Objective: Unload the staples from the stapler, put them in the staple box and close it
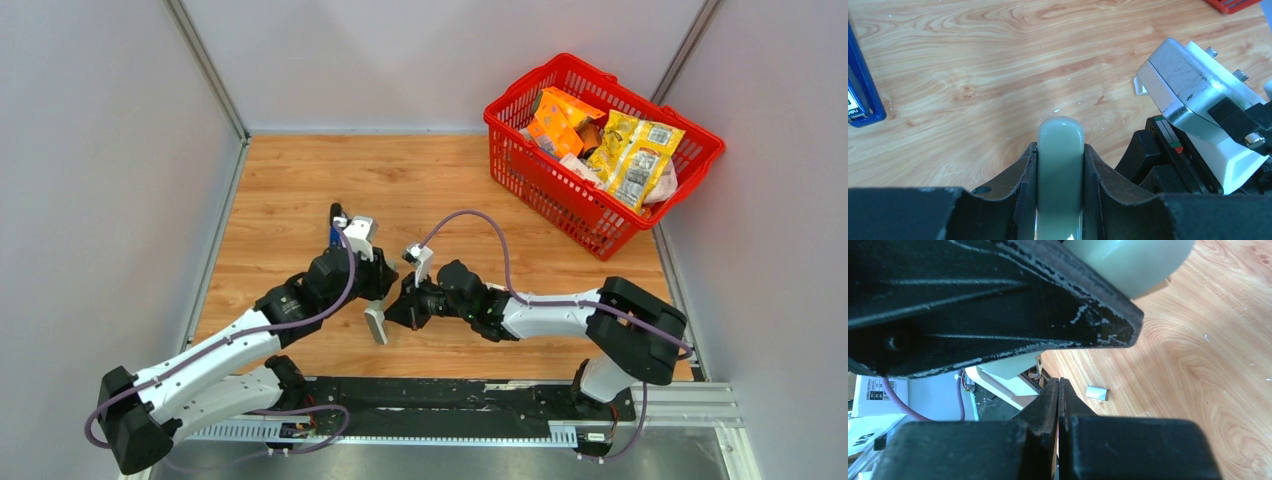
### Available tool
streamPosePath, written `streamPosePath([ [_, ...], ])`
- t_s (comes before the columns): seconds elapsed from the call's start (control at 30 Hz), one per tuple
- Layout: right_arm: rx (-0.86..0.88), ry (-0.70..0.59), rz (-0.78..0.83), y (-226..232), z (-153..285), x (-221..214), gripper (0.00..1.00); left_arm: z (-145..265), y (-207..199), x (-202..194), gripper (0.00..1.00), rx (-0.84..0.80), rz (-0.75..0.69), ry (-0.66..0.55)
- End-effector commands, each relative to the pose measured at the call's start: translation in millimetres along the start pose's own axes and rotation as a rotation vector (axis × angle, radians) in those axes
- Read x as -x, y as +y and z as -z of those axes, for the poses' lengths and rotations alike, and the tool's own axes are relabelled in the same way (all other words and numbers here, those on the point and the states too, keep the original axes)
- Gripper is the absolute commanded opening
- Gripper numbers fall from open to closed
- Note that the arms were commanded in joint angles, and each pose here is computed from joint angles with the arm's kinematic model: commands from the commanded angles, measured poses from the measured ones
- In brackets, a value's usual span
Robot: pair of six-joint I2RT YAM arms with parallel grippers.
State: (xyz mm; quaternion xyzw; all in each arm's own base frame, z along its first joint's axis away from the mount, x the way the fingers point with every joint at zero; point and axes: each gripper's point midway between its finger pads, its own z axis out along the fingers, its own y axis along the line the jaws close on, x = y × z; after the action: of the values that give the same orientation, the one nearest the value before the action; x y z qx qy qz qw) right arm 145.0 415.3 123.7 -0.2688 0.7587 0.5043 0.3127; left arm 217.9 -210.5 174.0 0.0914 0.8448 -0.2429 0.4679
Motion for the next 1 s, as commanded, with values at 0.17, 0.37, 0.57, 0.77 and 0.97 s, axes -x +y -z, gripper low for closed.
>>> streamPosePath([
  [0.17, 0.285, 0.010, -0.025, 64.5, -2.7, -4.3, 0.00, -6.7, -4.0, 47.4, 0.00, 0.042, 0.006, -0.137],
  [0.37, 0.322, -0.009, -0.038, 70.4, -2.2, -2.4, 0.00, -16.4, -3.9, 43.1, 0.00, 0.059, -0.009, -0.107],
  [0.57, 0.342, -0.023, -0.037, 75.2, -2.0, 1.5, 0.00, -25.1, -6.4, 40.1, 0.00, 0.064, -0.031, -0.067],
  [0.77, 0.323, -0.032, -0.025, 72.3, 1.0, 1.9, 0.00, -21.3, -6.6, 44.7, 0.00, 0.065, -0.038, -0.081],
  [0.97, 0.269, -0.034, 0.005, 65.9, 4.7, 5.1, 0.00, -14.5, -16.7, 51.6, 0.00, 0.014, -0.050, -0.080],
])
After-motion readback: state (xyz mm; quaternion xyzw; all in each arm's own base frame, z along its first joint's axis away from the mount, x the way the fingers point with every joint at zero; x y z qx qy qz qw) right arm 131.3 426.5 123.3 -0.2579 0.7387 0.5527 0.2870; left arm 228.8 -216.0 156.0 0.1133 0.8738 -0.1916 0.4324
